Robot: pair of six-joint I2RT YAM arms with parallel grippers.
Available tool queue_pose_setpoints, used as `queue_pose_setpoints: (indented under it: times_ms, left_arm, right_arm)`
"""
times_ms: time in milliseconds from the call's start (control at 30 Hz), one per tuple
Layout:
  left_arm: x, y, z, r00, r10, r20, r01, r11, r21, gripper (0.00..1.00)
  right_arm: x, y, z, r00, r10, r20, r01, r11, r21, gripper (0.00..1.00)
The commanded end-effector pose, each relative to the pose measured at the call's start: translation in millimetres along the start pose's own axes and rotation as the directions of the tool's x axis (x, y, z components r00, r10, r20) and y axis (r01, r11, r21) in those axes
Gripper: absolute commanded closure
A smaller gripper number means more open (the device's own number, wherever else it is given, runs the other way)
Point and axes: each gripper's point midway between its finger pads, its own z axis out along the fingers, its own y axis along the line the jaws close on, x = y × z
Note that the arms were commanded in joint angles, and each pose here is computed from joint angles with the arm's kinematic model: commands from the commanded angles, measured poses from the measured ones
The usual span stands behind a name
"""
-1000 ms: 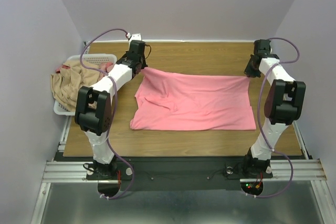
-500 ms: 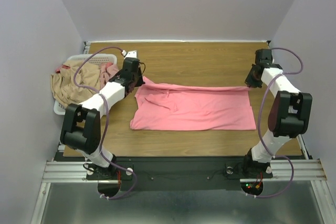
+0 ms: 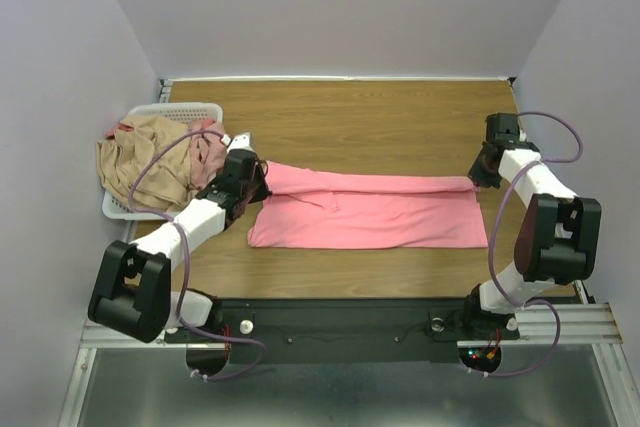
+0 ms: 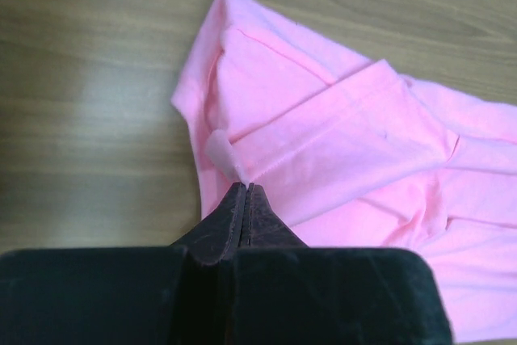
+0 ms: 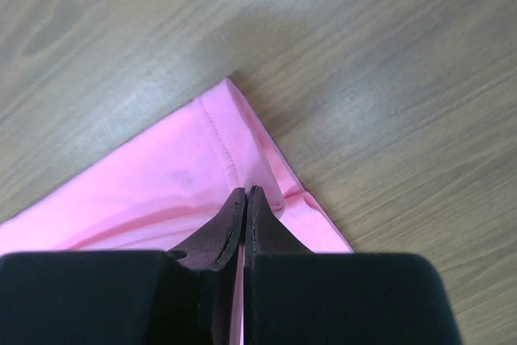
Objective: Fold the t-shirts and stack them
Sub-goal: Fold the tshirt
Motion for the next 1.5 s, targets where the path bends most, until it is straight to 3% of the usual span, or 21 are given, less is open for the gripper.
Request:
queue_pose_setpoints:
  times_ms: [0, 167, 233, 267, 300, 333, 533, 667, 833, 1167, 1267, 1467]
  left_arm:
    - [0, -2, -11, 0.997, -0.059, 0.051, 0.058, 0.998, 0.026, 1.0]
    - [27, 5, -11, 0.996, -0.092, -0.009, 0.092, 0.996, 0.02, 1.0]
    - [40, 14, -12, 0.992, -0.111, -0.053, 0.11, 0.994, -0.024, 1.0]
    - [40, 19, -12, 0.992, -0.115, -0.051, 0.112, 0.992, -0.057, 0.76]
    - [42, 23, -14, 0.992, -0.113, -0.062, 0.108, 0.991, -0.077, 0.61]
    - [41, 27, -17, 0.991, -0.115, -0.063, 0.108, 0.989, -0.106, 0.39]
    - [15, 1, -36, 0.984, -0.177, -0.018, 0.177, 0.984, -0.024, 0.21]
    - [-18, -30, -44, 0.986, -0.163, 0.04, 0.161, 0.986, 0.048, 0.13]
    - [-36, -80, -15, 0.999, -0.048, 0.014, 0.047, 0.997, 0.053, 0.11]
    - [-19, -114, 58, 0.992, 0.052, -0.117, -0.053, 0.999, -0.006, 0.12]
    - [-15, -112, 74, 0.988, 0.065, -0.14, -0.073, 0.996, -0.05, 0.17]
    - [3, -96, 88, 0.978, 0.084, -0.191, -0.115, 0.981, -0.159, 0.39]
  right_arm:
    - [-2, -8, -3, 0.999, 0.032, 0.039, -0.033, 0.999, 0.028, 1.0]
    - [13, -19, 1, 0.999, 0.041, 0.02, -0.042, 0.997, 0.072, 0.99]
    - [21, -22, 4, 0.999, 0.046, 0.006, -0.046, 0.995, 0.087, 0.88]
    - [23, -25, 5, 0.999, 0.05, 0.006, -0.051, 0.994, 0.099, 0.82]
    - [25, -26, 5, 0.999, 0.051, 0.001, -0.051, 0.994, 0.1, 0.6]
    - [24, -25, 3, 0.999, 0.054, 0.006, -0.054, 0.994, 0.096, 0.47]
    - [8, -14, -22, 0.996, 0.066, 0.065, -0.066, 0.998, -0.001, 0.0]
    - [6, 15, -42, 0.997, 0.034, 0.067, -0.023, 0.987, -0.161, 0.0]
    - [37, 77, -57, 0.983, -0.16, 0.088, 0.179, 0.944, -0.276, 0.0]
    - [74, 89, -17, 0.978, -0.206, 0.001, 0.2, 0.947, -0.253, 0.0]
    - [79, 88, -14, 0.978, -0.209, -0.012, 0.2, 0.946, -0.255, 0.0]
    - [89, 81, -8, 0.978, -0.209, -0.028, 0.196, 0.952, -0.236, 0.0]
